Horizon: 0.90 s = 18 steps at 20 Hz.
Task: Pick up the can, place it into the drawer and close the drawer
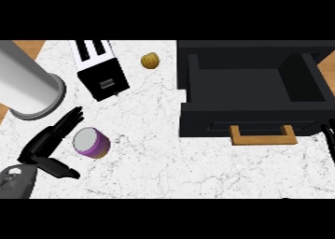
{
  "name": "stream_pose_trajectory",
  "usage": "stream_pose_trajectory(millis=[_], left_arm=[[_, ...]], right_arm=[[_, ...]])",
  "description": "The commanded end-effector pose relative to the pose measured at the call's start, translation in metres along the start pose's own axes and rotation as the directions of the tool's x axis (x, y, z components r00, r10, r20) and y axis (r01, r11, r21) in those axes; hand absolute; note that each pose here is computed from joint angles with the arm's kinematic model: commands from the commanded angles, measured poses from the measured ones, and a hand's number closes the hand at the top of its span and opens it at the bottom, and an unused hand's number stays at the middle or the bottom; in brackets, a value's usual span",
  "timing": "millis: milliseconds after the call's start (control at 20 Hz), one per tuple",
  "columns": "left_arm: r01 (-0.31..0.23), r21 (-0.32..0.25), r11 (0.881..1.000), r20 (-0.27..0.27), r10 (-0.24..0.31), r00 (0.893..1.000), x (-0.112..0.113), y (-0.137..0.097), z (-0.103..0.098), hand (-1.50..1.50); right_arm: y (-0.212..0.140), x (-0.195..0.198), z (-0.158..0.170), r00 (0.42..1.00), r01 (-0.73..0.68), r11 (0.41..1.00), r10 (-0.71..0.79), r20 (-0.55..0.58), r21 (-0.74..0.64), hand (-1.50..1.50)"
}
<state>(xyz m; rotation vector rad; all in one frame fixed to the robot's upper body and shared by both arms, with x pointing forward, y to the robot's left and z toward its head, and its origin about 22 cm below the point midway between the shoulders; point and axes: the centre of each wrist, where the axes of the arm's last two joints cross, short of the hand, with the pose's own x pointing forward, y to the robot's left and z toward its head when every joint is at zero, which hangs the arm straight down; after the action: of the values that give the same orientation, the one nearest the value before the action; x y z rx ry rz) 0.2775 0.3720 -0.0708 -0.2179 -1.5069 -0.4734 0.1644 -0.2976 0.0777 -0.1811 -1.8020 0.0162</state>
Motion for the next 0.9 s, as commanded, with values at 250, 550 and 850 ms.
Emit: stream_pose_trajectory(millis=[250,550,850], left_arm=[[-0.069,-0.025,0.997,0.030,0.070,0.997,-0.029,-0.005,0.008,-1.50],[-0.061,-0.051,0.997,0.033,0.063,0.997,-0.023,-0.007,-0.010,-1.50],[-0.044,-0.029,0.999,0.034,0.045,0.998,-0.018,-0.009,-0.026,-1.50]], right_arm=[[-0.026,0.012,0.015,1.000,0.021,1.000,-0.022,0.003,0.008,-1.50],[0.012,0.010,0.014,1.000,0.018,1.000,-0.018,0.005,0.009,-1.50],[-0.006,0.017,0.010,1.000,-0.009,1.000,0.009,-0.014,0.001,-1.50]])
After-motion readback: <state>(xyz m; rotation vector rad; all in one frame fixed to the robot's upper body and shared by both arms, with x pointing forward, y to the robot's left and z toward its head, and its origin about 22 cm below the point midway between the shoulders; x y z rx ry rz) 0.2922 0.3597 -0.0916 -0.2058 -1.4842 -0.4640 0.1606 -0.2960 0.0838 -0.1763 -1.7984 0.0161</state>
